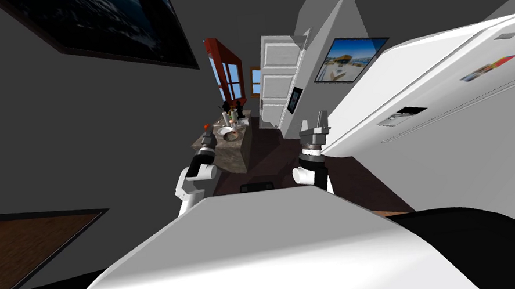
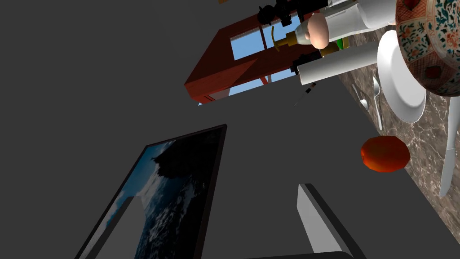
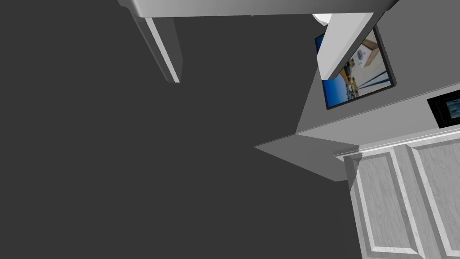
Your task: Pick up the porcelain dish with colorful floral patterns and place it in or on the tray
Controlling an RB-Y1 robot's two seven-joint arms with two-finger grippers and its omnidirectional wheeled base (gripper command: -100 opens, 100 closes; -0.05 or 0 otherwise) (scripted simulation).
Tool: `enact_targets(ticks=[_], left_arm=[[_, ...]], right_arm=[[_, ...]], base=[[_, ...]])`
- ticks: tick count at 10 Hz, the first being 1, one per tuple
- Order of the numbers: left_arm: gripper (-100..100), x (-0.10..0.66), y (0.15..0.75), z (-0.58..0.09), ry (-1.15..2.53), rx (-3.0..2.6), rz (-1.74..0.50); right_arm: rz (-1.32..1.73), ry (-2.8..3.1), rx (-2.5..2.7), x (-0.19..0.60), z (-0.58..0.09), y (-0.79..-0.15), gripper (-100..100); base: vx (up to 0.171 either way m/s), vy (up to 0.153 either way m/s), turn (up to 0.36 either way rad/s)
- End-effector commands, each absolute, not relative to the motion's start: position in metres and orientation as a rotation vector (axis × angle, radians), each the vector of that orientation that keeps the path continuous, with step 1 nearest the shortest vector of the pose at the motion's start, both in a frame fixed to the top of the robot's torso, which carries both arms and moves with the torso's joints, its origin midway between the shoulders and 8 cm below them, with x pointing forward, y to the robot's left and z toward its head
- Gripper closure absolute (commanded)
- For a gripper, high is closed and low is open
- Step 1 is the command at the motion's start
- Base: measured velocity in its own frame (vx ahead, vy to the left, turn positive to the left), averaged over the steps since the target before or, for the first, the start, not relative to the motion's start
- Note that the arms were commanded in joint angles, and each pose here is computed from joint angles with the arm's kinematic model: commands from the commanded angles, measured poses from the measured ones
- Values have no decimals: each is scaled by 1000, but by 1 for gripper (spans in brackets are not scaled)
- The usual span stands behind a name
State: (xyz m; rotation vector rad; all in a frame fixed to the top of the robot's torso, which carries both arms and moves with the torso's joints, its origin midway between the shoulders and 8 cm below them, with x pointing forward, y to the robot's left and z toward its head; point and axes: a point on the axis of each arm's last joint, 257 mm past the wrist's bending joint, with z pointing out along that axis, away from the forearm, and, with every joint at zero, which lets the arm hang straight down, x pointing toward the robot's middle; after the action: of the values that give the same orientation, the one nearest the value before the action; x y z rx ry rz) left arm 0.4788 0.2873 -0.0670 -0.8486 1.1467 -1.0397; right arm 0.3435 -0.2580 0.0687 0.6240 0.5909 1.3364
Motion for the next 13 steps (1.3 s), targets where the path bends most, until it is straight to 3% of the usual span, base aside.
enact_targets(ticks=[1, 13], left_arm=[[-100, 487, 288, -75, 1172, -873, -1025], [-100, 547, 291, -138, 1367, -1068, -900]], right_arm=[[1336, 591, 624, 344, 69, -258, 0], [1336, 591, 624, 343, 69, -258, 0]], base=[[-26, -36, 1], [0, -31, 28]])
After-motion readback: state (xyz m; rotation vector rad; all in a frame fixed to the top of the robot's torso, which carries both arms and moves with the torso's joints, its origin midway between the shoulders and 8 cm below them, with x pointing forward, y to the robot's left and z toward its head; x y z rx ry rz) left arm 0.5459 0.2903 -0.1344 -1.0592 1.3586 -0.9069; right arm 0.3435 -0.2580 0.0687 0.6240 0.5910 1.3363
